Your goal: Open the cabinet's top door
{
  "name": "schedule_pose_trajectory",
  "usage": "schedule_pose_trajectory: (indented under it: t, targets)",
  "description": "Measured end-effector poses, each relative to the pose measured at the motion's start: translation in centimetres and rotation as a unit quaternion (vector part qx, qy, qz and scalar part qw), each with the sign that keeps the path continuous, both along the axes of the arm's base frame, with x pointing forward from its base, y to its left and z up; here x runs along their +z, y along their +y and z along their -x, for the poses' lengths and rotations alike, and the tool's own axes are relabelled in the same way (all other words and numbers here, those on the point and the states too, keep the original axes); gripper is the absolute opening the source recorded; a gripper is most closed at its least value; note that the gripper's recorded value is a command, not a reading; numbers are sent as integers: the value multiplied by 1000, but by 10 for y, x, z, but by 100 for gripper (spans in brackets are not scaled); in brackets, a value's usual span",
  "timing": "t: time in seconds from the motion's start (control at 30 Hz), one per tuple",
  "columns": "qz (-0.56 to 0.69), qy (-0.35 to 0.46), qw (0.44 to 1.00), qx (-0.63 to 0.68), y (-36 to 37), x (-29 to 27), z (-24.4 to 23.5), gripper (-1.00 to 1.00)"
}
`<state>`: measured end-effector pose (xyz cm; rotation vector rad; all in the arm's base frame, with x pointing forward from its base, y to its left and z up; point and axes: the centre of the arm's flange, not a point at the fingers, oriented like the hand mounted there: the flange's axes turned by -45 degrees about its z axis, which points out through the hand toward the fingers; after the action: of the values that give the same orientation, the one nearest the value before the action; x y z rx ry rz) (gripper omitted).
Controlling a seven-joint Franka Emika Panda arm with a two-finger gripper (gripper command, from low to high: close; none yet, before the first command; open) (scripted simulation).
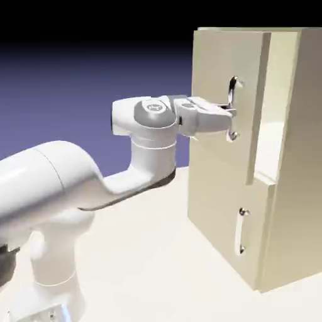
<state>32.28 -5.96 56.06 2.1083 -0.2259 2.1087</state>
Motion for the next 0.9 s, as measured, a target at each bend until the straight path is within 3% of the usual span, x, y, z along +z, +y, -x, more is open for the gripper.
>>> schedule_pose_trajectory:
  t: [0.37, 0.9]
  targets:
    - [0, 0, 993, -115, 60, 0, 72, -100]
    - [0, 0, 969, -246, 149, 0, 137, -100]
